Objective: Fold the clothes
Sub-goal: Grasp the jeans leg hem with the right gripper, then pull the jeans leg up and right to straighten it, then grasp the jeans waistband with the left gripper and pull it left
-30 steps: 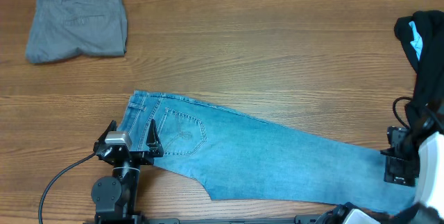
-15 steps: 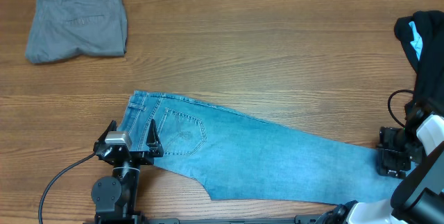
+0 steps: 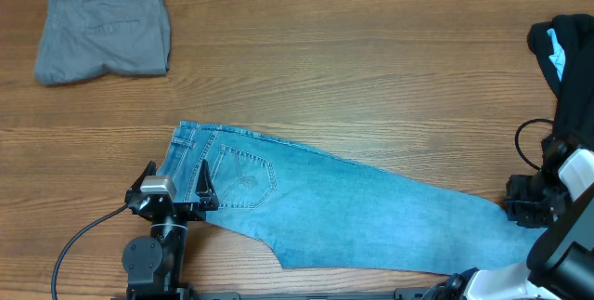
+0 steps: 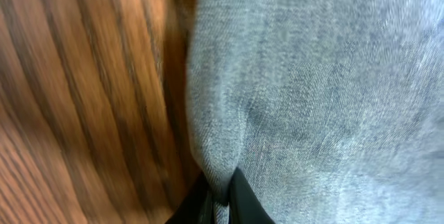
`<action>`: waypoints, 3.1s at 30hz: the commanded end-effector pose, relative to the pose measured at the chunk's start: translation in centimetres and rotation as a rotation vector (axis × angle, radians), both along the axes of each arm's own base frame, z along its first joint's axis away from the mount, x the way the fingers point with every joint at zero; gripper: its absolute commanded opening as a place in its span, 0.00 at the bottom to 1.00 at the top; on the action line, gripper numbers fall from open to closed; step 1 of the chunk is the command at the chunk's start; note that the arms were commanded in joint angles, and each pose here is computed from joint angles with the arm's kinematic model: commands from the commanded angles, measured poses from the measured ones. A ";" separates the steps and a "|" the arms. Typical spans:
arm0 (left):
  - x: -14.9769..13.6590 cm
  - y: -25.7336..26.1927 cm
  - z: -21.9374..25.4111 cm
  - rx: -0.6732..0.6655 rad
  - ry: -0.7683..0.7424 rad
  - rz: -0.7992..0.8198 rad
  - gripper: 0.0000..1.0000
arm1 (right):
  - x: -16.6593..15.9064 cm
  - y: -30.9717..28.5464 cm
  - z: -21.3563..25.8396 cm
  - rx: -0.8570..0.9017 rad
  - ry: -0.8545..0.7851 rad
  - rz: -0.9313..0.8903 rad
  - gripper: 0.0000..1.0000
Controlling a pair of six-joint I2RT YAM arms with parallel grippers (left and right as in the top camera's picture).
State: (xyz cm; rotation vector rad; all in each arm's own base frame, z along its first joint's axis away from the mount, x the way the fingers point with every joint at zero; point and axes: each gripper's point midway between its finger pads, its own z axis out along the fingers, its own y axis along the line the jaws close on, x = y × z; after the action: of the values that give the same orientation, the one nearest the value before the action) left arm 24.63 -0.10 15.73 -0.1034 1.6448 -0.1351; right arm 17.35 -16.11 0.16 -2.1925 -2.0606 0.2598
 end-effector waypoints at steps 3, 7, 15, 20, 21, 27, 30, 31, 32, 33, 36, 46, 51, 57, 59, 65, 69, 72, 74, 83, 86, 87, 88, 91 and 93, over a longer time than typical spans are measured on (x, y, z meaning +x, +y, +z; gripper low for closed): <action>0.0 -0.3 0.0 0.011 -0.005 -0.016 1.00 | 5.4 0.0 3.7 -0.015 -0.115 0.269 0.04; 0.0 -0.3 0.0 0.011 -0.005 -0.016 1.00 | 12.3 2.1 7.1 -0.048 -0.298 0.425 0.04; 0.0 -0.3 0.0 0.011 -0.005 -0.016 1.00 | 24.8 3.1 11.5 -0.284 -0.708 0.487 0.04; 0.0 -0.3 0.0 0.011 -0.005 -0.016 1.00 | 27.7 1.1 13.3 -0.351 -0.852 0.464 0.69; 0.0 -0.3 0.0 0.011 -0.005 -0.016 1.00 | 27.9 1.0 13.5 -0.344 -0.869 0.464 0.72; 0.0 -0.3 0.0 0.011 -0.005 -0.016 1.00 | 28.1 2.7 13.4 -0.251 -0.910 0.613 0.76; 0.0 -0.3 0.0 0.011 -0.005 -0.016 1.00 | 28.4 5.3 13.5 -0.164 -0.950 0.744 0.76; 0.0 -0.3 0.0 0.011 -0.005 -0.016 1.00 | 28.5 6.1 13.6 -0.136 -0.970 0.773 0.76; 0.0 -0.3 0.0 0.011 -0.005 -0.016 1.00 | 28.8 7.0 13.8 -0.104 -0.998 0.792 0.76; 0.0 -0.3 0.0 0.011 -0.005 -0.016 1.00 | 29.0 7.6 14.2 -0.082 -1.028 0.806 0.77; 0.0 -0.3 0.0 0.011 -0.005 -0.016 1.00 | 30.3 8.3 15.9 -0.075 -1.130 0.822 0.77; 0.0 -0.3 0.0 0.011 -0.005 -0.016 1.00 | 33.7 7.9 24.1 -0.100 -1.467 0.794 0.80; 0.0 -0.3 0.0 0.011 -0.005 -0.016 1.00 | 33.6 7.9 25.5 -0.078 -1.508 0.829 0.80; 0.0 -0.5 2.0 0.003 -0.088 -0.023 1.00 | 33.2 8.1 24.6 -0.061 -1.472 0.843 0.77; -0.1 -1.3 2.6 -0.017 -0.109 -0.073 1.00 | 33.0 8.2 24.1 -0.057 -1.449 0.859 0.75; -0.4 -1.3 5.8 -0.055 -0.237 -0.074 1.00 | 32.0 9.1 21.8 -0.021 -1.356 0.901 0.74; -0.2 -0.6 6.1 -0.168 -0.215 -0.037 1.00 | 31.5 9.6 20.1 -0.015 -1.274 0.900 0.73; 0.2 -0.1 6.9 -0.175 -0.181 -0.006 1.00 | 31.3 10.0 19.5 -0.010 -1.240 0.894 0.73; 0.7 1.0 6.9 -0.200 -0.100 0.066 1.00 | 30.9 10.2 18.9 0.003 -1.192 0.882 0.73; 5.9 3.8 4.9 -0.170 0.442 0.267 1.00 | 29.3 10.2 17.2 0.002 -1.028 0.848 0.74; 8.9 3.4 3.3 -0.142 0.617 0.243 1.00 | 28.8 10.4 16.8 0.021 -1.004 0.842 0.74; 10.1 2.7 3.0 -0.156 0.662 0.206 1.00 | 28.6 10.5 16.6 0.028 -0.994 0.845 0.74; 11.0 2.3 2.7 -0.151 0.701 0.176 1.00 | 28.4 10.6 16.5 0.032 -0.987 0.851 0.74; 12.9 2.2 1.2 -0.119 0.804 0.160 1.00 | 28.0 10.6 16.0 0.039 -0.960 0.847 0.74; 12.6 3.4 -1.4 -0.134 0.928 0.229 1.00 | 27.7 10.7 15.9 0.048 -0.949 0.845 0.74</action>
State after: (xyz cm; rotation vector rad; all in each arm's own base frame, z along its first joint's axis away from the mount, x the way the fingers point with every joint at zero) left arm 36.70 2.74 15.73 -0.4891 2.4389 -0.0418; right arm 44.59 -5.37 15.25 -1.3693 -3.2637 -0.9546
